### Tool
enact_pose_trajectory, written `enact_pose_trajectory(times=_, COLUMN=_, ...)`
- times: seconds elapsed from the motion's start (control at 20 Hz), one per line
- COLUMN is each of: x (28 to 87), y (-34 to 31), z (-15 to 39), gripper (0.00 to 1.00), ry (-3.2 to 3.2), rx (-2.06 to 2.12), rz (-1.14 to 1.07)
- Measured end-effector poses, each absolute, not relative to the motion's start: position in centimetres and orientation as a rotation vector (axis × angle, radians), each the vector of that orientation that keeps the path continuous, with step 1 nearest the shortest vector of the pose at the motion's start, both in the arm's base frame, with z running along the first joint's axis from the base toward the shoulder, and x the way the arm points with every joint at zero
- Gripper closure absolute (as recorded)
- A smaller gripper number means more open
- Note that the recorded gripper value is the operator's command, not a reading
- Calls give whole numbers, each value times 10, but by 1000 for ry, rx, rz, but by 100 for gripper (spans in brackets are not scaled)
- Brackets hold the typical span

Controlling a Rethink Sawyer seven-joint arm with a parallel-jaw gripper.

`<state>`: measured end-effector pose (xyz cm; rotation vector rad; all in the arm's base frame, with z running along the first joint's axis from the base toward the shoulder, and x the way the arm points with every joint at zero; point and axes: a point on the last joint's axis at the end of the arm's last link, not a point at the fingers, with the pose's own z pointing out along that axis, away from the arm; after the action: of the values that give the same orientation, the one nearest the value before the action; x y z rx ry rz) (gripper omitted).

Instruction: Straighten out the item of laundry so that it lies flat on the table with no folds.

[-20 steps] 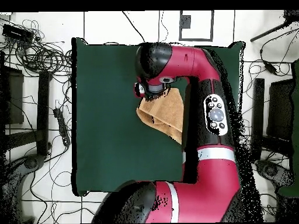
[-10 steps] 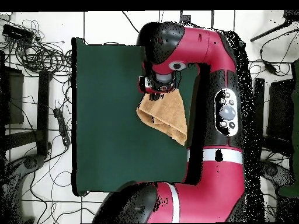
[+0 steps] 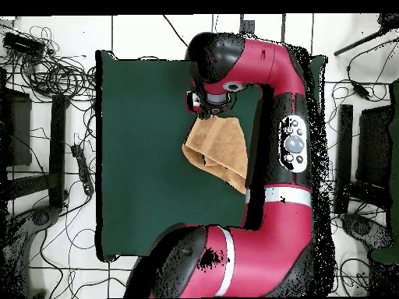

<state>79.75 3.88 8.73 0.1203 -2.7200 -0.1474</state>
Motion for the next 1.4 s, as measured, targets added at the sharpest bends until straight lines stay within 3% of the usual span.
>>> enact_pose_trajectory(times=0.5, x=762, y=77, z=-64, gripper=100, ry=-2615, rx=132, rz=-186)
enact_pose_trajectory(times=1.2, x=768, y=81, z=-60, gripper=100, ry=-2675, rx=135, rz=-199)
enact_pose_trajectory(times=1.25, x=767, y=82, z=-58, gripper=0, ry=-2697, rx=142, rz=-202)
enact_pose_trajectory(times=1.4, x=767, y=86, z=-55, gripper=0, ry=-2707, rx=146, rz=-211)
